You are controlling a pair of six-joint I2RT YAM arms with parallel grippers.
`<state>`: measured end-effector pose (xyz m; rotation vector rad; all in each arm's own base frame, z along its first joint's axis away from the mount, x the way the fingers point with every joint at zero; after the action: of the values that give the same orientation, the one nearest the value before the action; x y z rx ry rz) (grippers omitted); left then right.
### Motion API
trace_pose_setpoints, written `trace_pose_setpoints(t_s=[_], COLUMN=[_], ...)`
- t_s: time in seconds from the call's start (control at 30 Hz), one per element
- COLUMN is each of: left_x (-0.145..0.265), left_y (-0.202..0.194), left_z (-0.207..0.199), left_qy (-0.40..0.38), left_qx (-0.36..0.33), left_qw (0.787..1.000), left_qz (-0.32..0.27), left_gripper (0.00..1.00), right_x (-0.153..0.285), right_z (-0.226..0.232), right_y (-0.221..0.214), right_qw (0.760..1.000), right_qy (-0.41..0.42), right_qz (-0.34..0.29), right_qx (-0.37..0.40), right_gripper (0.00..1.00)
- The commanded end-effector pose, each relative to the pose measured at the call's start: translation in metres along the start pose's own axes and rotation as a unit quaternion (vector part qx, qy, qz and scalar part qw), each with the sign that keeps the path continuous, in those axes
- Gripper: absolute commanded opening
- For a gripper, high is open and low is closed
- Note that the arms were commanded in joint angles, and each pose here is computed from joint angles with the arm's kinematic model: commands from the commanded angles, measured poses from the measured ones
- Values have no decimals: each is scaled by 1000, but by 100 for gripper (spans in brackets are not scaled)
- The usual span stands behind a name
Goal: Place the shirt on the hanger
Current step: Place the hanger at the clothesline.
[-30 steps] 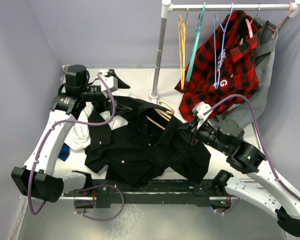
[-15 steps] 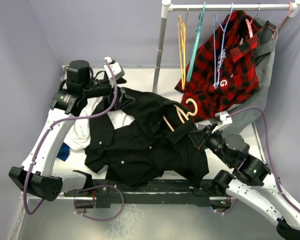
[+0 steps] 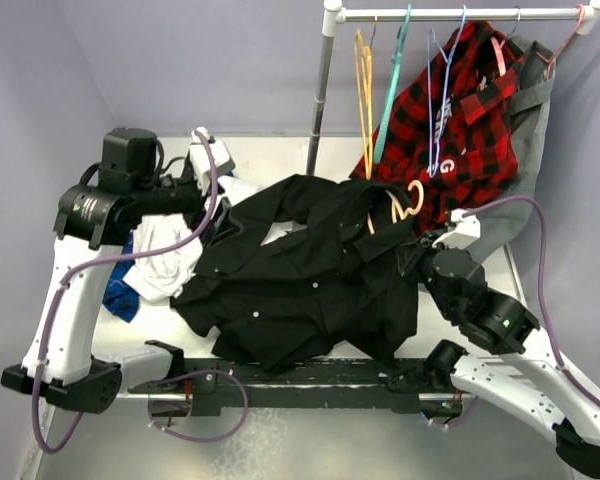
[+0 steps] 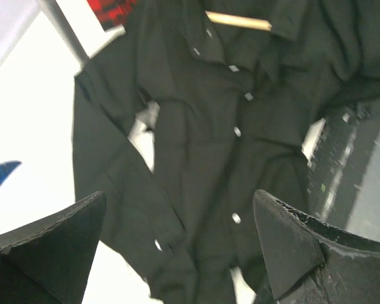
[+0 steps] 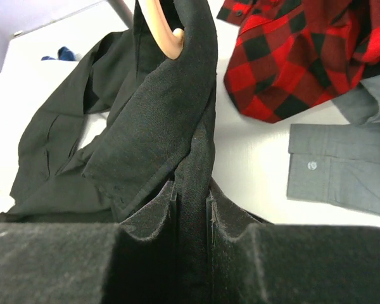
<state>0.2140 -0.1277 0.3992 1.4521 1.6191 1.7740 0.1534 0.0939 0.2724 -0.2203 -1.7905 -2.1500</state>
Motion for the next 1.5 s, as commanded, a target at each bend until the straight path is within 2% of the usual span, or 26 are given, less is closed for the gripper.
trace_pose_setpoints(t_s=[0.0,0.13,0.3,0.4,0.47,0.53,0.73,0.8,0.93,1.13,1.47], left_x=[25,23,25,15,14,13,9,15,32,53,57], left_y=[-34,-22,52,94,113,122,109,101,78,47,36], left_z=[-25,-14,-7,-3,-4,-2,3,-1,-10,-27,-27], left_qy=[-14,20,27,27,19,24,43,49,68,65,75], left_qx=[42,23,-12,-11,-3,-3,5,-8,-27,-29,-26], left_qw=[998,999,995,992,989,986,988,988,990,995,995], left_qz=[44,9,-92,-122,-144,-165,-151,-147,-118,-72,-66], left_gripper=[99,99,99,99,99,99,99,99,99,99,99], right_x=[-2,-6,-3,2,7,13,15,14,15,3,-38], right_z=[-12,-7,-9,-15,-15,-29,-44,-45,-42,-28,-42], right_y=[25,16,-3,-15,-16,-16,-12,-2,28,73,107], right_qw=[996,998,999,1000,999,995,984,983,983,976,971], right_qy=[-70,-38,-17,-29,-24,-72,-153,-163,-158,-190,-200], right_qz=[-54,-57,-29,5,5,-2,-7,-29,-80,-96,-100], right_qx=[-14,4,6,-11,-32,-64,-86,-79,-40,51,79], right_gripper=[0,0,0,0,0,0,0,0,0,0,0])
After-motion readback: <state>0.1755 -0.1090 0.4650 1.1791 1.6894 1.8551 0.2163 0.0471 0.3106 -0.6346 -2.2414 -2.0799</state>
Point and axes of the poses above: each gripper's point midway between its finger pads, its own x axis back along the fingers, its own z axis along the line the jaws close on, y = z × x, the point moved 6 cm from there along x, back along the fingers, and after that the axes turned 12 degrees about x, right-handed, at the moved point
